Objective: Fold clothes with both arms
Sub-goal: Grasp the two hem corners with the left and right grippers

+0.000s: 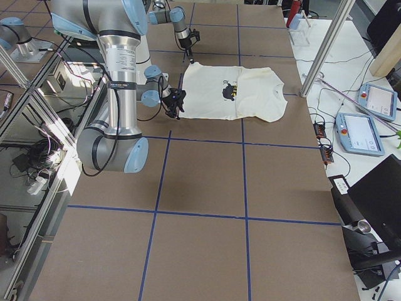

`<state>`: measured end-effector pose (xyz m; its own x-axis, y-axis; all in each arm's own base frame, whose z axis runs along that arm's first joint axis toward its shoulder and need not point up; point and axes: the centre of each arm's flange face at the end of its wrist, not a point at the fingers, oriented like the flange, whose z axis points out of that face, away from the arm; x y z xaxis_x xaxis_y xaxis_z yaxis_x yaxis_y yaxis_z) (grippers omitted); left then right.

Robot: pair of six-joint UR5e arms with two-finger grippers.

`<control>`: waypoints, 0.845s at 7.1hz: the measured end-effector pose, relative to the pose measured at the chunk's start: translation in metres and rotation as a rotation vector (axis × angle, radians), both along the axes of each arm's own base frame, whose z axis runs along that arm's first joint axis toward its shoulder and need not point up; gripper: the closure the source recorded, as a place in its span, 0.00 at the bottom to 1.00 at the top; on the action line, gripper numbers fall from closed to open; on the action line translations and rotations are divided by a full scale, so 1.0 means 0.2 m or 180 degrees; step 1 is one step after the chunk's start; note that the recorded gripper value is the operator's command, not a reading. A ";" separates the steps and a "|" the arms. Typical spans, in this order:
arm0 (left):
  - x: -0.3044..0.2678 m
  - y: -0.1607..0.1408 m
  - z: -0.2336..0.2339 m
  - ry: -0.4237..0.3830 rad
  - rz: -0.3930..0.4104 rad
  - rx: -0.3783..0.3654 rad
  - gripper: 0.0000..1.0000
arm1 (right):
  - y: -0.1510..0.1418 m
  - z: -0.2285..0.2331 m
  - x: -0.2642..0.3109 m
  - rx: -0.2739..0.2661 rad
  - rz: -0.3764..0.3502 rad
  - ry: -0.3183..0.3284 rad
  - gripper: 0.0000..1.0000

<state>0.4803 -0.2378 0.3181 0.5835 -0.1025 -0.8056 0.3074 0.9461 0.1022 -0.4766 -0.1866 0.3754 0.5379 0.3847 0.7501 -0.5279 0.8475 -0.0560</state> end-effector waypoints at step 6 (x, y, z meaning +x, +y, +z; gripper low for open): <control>-0.01 -0.01 -0.01 0.0004 -0.0029 0.0023 1.00 | 0.05 -0.02 -0.07 -0.0077 0.0010 -0.0056 1.00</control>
